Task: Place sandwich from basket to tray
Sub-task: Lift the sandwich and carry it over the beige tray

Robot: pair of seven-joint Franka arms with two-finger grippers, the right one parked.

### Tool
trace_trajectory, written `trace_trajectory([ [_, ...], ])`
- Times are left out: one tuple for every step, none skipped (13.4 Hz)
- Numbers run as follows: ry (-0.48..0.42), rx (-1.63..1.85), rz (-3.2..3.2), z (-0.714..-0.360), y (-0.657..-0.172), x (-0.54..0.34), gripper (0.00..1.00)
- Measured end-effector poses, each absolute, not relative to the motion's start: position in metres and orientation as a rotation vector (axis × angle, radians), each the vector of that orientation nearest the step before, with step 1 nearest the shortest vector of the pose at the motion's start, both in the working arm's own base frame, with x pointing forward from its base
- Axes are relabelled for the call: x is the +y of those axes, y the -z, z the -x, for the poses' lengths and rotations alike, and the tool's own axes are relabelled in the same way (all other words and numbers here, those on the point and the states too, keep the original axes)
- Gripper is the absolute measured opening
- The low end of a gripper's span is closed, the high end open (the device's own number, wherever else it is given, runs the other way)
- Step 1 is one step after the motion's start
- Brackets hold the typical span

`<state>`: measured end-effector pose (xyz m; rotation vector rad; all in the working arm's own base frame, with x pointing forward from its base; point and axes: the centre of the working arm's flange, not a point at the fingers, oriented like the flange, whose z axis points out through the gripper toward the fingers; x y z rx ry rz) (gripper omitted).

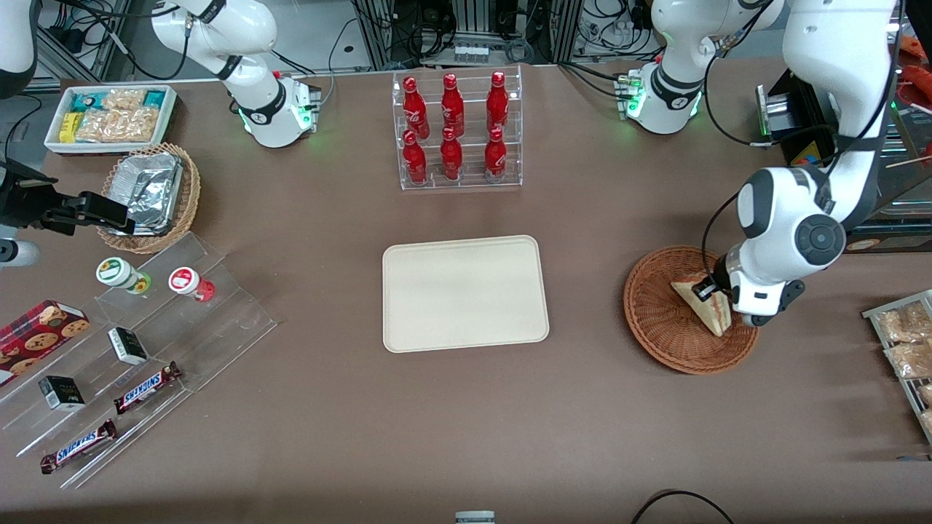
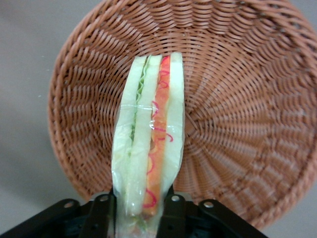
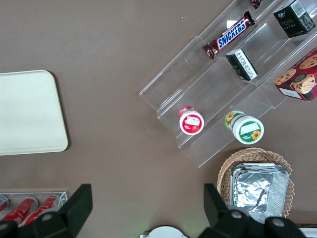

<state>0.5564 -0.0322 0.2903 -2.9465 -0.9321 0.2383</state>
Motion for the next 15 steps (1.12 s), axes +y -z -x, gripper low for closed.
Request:
trace_trajectory([
  [-0.243,-0.884,2.961,-0.558,-0.305,-0.041,0.28],
  [-0.24,-0.821,2.981,-0.56,-0.316,-0.053,0.26],
  [-0.226,-0.759,3.002,-0.562,-0.325,-0.069,0.22],
  [-0.213,-0.699,3.021,-0.563,-0.33,-0.087,0.16],
  [-0.204,-0.635,3.036,-0.561,-0.332,-0.109,0.15],
  [-0.201,-0.569,3.049,-0.557,-0.333,-0.131,0.15],
  [-0.2,-0.498,3.06,-0.553,-0.332,-0.155,0.15],
  [-0.201,-0.43,3.068,-0.547,-0.331,-0.18,0.15],
  [-0.202,-0.363,3.075,-0.542,-0.328,-0.205,0.15],
  [-0.204,-0.303,3.08,-0.538,-0.324,-0.229,0.15],
  [-0.205,-0.245,3.085,-0.536,-0.32,-0.253,0.15],
  [-0.204,-0.193,3.09,-0.534,-0.315,-0.278,0.15],
  [-0.202,-0.155,3.093,-0.532,-0.31,-0.302,0.15],
  [-0.201,-0.123,3.096,-0.529,-0.305,-0.324,0.15],
  [-0.202,-0.094,3.097,-0.525,-0.299,-0.346,0.15],
])
